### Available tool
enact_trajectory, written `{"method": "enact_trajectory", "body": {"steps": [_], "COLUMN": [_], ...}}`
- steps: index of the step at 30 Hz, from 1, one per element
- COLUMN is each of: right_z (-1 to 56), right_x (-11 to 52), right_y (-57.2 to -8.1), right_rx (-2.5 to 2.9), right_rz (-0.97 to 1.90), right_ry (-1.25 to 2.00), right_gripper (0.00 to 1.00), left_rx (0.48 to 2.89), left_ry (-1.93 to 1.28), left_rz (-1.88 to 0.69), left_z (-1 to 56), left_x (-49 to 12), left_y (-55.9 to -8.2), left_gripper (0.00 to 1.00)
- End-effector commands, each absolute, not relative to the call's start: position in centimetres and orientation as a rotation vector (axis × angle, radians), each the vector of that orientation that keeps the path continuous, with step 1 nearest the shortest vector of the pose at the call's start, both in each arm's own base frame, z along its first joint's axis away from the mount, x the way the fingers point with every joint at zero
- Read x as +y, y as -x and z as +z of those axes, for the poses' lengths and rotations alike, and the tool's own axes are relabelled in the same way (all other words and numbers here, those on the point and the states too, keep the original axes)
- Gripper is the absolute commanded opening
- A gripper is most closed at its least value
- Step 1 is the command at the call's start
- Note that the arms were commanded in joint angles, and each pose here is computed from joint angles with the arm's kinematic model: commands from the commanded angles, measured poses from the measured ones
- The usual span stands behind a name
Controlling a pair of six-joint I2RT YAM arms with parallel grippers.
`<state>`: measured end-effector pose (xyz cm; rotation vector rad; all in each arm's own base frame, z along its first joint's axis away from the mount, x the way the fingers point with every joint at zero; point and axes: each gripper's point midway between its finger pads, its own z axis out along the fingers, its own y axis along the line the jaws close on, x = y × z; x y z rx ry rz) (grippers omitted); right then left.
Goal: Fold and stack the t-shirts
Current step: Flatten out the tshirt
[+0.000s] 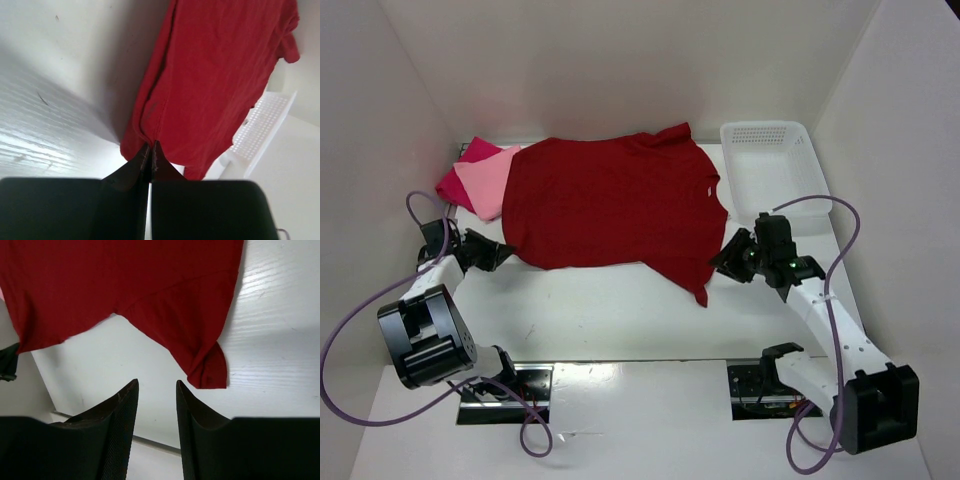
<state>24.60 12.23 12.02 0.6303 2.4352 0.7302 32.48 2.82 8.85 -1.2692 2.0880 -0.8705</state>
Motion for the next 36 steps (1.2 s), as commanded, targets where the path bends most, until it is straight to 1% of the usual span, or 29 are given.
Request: {"method": "enact_trajectory", "body": {"steps": [1,4,5,6,9,10,13,16,18,19,25,31,32,33,36], "right_z": [11.3,9.0,7.9,7.6,7.0,6.5,4.3,4.7,4.6,4.7,4.3,4.7,4.3,4.2,4.6], "right_x": [12.3,12.6,12.3,13.3,15.0,15.8,16.8,17.5,16.8,16.4,15.6,15.6,15.4,15.4,17.4], "right_y": [-24.8,-23.6,-23.3,-22.8,-21.6,-21.5,-21.3,-23.3,-24.1,-24.3,-24.6,-24.4,-24.0,-24.0,-24.2], "right_rx": [2.418,2.475,2.478,2.488,2.51,2.531,2.596,2.574,2.564,2.571,2.581,2.595,2.606,2.607,2.64], "right_rz": [0.712,0.668,0.627,0.638,0.628,0.632,0.57,0.514,0.426,0.382,0.297,0.244,0.232,0.231,0.344], "right_ry": [-0.7,-0.766,-0.787,-0.786,-0.735,-0.704,-0.655,-0.606,-0.607,-0.602,-0.587,-0.553,-0.553,-0.553,-0.507], "right_gripper": [0.42,0.42,0.44,0.44,0.5,0.54,0.58,0.58,0.58,0.56,0.52,0.52,0.45,0.3,0.04], "left_rx": [2.101,2.089,2.079,2.074,2.043,2.035,2.05,2.062,2.071,2.071,2.08,2.088,2.088,2.084,2.069], "left_ry": [1.147,1.116,1.103,1.09,1.051,1.041,1.021,1.019,1.009,1.009,0.947,0.936,0.936,0.929,0.922], "left_rz": [-0.854,-0.845,-0.842,-0.853,-0.872,-0.87,-0.881,-0.887,-0.894,-0.894,-0.9,-0.915,-0.915,-0.923,-0.941], "left_z": [9.6,10.7,11.3,11.7,13.2,13.7,13.7,13.4,13.4,13.4,14.0,14.0,14.0,14.4,15.0], "left_x": [2.9,3.2,3.4,3.3,3.4,3.5,2.8,2.5,2.2,2.2,0.9,0.1,0.1,-0.2,-0.2], "left_y": [-32.4,-32.9,-33.2,-33.4,-34.1,-34.4,-34.5,-34.5,-34.7,-34.7,-35.4,-36.0,-36.0,-36.2,-36.7], "left_gripper": [0.0,0.0,0.0,0.0,0.0,0.0,0.0,0.0,0.0,0.0,0.0,0.0,0.0,0.0,0.0]}}
